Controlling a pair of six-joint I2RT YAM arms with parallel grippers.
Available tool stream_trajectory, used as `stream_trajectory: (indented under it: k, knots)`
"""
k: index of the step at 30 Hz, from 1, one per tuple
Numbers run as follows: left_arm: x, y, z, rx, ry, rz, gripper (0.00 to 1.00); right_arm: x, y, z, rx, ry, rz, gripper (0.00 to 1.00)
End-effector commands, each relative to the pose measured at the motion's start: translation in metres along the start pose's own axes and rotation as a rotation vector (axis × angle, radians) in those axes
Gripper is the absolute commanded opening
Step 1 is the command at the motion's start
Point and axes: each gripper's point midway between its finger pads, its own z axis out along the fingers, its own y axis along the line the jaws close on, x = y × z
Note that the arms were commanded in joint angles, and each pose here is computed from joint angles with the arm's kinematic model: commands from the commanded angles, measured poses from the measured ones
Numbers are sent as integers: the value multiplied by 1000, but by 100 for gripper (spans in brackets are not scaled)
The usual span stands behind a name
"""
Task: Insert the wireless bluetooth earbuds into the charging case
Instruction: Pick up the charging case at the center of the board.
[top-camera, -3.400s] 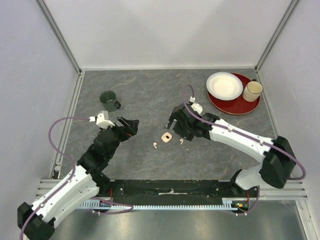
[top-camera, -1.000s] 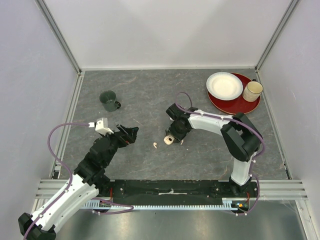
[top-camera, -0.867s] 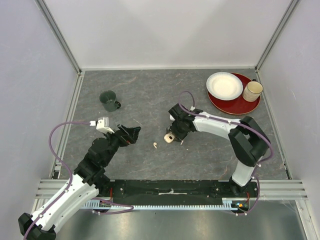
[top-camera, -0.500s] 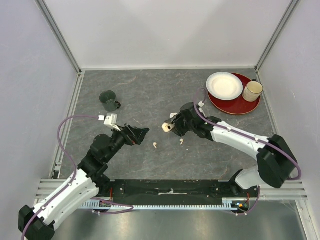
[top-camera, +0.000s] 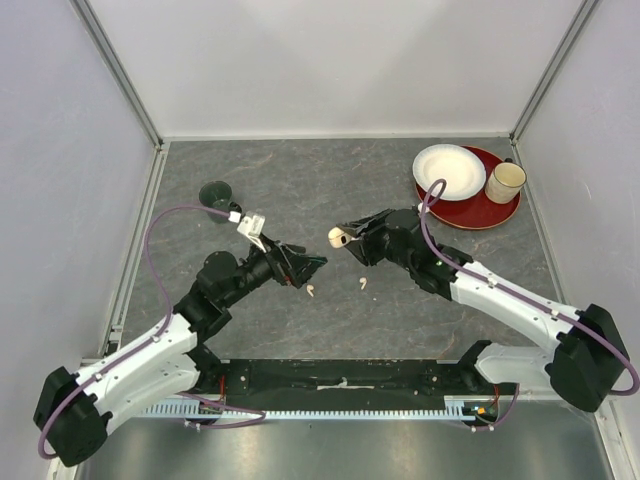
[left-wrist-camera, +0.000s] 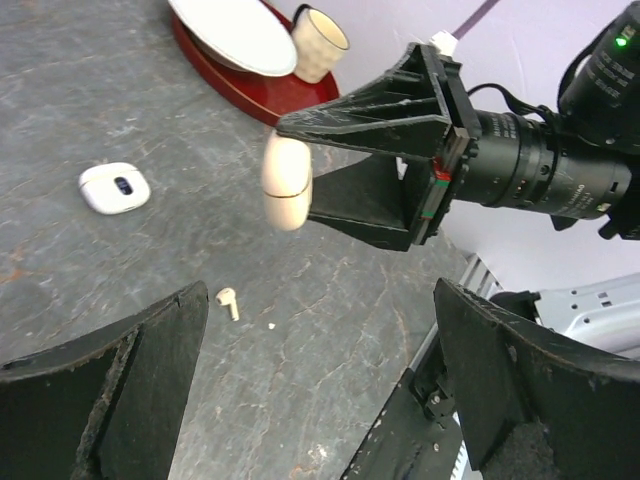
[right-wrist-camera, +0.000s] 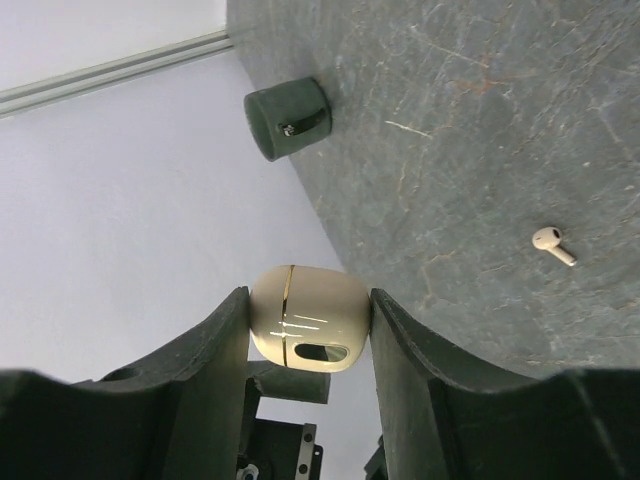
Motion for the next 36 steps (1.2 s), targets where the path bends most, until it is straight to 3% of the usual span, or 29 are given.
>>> stream_trajectory:
  k: [1,5,15,28,31,36]
  knots:
    - [-24,-37,12,113,-64,84,100,3,24,-13,-92,14,58,0]
    - [-23,-43,22,110,-60,92,99,4,26,-19,-103,30,75,0]
    - [-26,-41,50,95,-58,125,82,10,25,-30,-114,76,105,0]
    - [-23,-44,66,112,-60,84,68,15,31,-37,-130,105,109,0]
    - [-21,-44,70,113,-50,79,63,15,33,-38,-135,109,109,0]
    - [-18,-45,71,124,-39,73,47,15,33,-39,-137,108,113,0]
